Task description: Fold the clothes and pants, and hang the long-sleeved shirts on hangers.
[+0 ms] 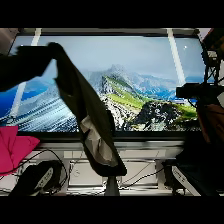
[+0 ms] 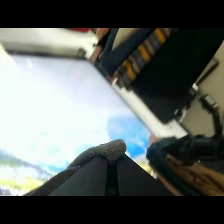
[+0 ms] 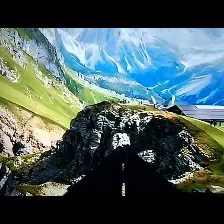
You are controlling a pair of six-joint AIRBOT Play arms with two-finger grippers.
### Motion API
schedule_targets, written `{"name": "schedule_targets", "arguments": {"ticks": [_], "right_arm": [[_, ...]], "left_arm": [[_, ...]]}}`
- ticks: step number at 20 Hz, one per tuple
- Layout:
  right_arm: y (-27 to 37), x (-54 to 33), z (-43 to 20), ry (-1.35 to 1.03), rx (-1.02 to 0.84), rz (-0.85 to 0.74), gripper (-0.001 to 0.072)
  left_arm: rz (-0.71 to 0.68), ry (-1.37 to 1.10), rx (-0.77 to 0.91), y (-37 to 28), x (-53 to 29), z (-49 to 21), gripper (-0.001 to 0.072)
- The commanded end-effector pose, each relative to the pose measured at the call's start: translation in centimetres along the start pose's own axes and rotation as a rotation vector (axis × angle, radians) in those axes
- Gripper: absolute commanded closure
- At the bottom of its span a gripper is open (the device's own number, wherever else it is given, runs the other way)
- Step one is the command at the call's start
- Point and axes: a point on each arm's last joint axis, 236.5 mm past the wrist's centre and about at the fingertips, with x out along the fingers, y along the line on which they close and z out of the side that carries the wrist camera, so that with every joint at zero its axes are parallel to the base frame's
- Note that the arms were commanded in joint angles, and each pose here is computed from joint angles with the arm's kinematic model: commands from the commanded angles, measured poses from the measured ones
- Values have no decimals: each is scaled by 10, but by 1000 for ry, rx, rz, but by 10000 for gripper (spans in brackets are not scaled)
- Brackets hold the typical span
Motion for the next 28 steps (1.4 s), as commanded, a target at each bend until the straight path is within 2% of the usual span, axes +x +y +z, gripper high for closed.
{"name": "schedule_targets", "arguments": {"ticks": [1,4,9,15,22,23,24,25,26,28], "right_arm": [[1,0,-1,5,2,5,693],[1,0,0,2,2,5,693],[1,0,3,-13,2,3,693],[-1,-1,24,-101,2,-4,693],[-2,-2,32,-136,3,-6,692],[-2,-1,32,-135,3,-7,693],[-2,-1,32,-135,3,-7,692],[-2,-1,32,-135,3,-7,692],[-2,-1,32,-135,2,-7,690],[-2,-1,32,-134,2,-7,680]], "left_arm": [[27,101,-5,22,66,-36,671],[28,57,13,25,136,-58,671],[127,-167,40,35,214,-74,670],[176,-311,193,29,245,-94,670],[259,-279,217,71,273,-140,668],[264,-267,220,75,276,-146,631],[268,-256,221,79,279,-152,395],[272,-249,222,81,280,-156,48],[273,-245,223,82,281,-158,8],[273,-252,221,82,279,-154,7]]}}
